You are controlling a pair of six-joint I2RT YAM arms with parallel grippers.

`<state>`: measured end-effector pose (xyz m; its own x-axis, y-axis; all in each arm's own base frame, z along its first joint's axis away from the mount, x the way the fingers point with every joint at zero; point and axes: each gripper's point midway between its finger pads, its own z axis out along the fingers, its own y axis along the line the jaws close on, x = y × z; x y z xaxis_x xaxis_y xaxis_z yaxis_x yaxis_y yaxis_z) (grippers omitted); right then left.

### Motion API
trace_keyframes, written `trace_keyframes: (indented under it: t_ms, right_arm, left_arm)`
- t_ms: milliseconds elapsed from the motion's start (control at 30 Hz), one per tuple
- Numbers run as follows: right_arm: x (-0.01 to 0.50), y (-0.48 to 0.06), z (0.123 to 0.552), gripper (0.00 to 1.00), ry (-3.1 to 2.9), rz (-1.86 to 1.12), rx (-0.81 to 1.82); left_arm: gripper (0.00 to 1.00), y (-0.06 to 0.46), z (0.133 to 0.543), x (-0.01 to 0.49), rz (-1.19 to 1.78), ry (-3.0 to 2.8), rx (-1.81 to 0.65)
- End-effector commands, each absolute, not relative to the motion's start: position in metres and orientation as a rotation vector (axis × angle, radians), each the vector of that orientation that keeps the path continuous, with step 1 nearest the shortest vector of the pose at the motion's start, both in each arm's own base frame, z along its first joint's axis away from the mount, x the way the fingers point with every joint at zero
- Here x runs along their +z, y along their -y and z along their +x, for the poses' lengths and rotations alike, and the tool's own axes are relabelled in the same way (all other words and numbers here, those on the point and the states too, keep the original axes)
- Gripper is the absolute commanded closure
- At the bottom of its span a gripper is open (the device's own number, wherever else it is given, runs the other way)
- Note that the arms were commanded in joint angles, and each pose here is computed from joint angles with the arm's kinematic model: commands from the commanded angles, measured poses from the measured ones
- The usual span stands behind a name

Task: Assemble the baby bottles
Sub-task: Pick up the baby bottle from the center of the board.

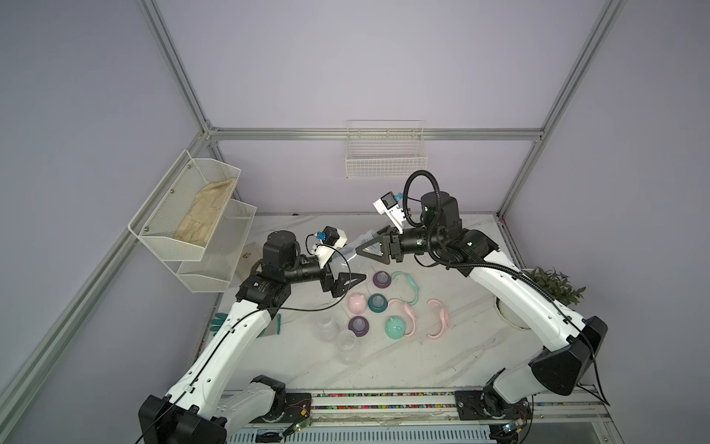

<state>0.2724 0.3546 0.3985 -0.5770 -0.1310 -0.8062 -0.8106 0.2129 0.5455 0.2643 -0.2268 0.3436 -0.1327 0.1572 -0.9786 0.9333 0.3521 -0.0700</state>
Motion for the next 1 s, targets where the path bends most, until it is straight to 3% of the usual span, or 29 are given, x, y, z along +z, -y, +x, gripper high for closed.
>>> trace_keyframes:
  t_ms: [0,233,300,367,400,467,533,767,967]
  right_arm:
    - [0.411,-0.364,0.261,0.65,-1.791,-0.926,1.462]
    - [0.406,-0.37,0.261,0.63,-1.801,-0.942,1.459]
    - [0.403,-0.369,0.266,0.49,-1.81,-0.933,1.421]
    - [0.405,-0.363,0.274,0.37,-1.811,-0.9,1.332]
    - [0.406,-0.359,0.279,0.32,-1.816,-0.87,1.282]
    - [0.407,-0.344,0.295,0.23,-1.832,-0.776,1.129]
    - [0.408,-0.329,0.305,0.21,-1.844,-0.692,1.021]
    - [0.339,-0.244,0.328,0.22,-2.147,-0.276,0.544]
    - [0.245,-0.161,0.292,0.36,-2.417,0.134,0.213]
  left_arm:
    - [0.04,0.231,0.266,0.364,1.041,-1.492,-0.89]
    - [0.21,0.235,0.27,0.362,1.033,-1.512,-0.898]
    - [0.29,0.234,0.274,0.362,1.018,-1.523,-0.885]
    - [0.55,0.231,0.282,0.361,0.98,-1.55,-0.845]
    - [0.62,0.228,0.286,0.36,0.954,-1.569,-0.821]
    - [0.73,0.222,0.296,0.357,0.893,-1.602,-0.757]
    - [0.78,0.213,0.305,0.355,0.835,-1.623,-0.692]
    - [0.96,0.17,0.343,0.349,0.545,-1.686,-0.423]
    - [1.0,0.146,0.357,0.348,0.411,-1.704,-0.297]
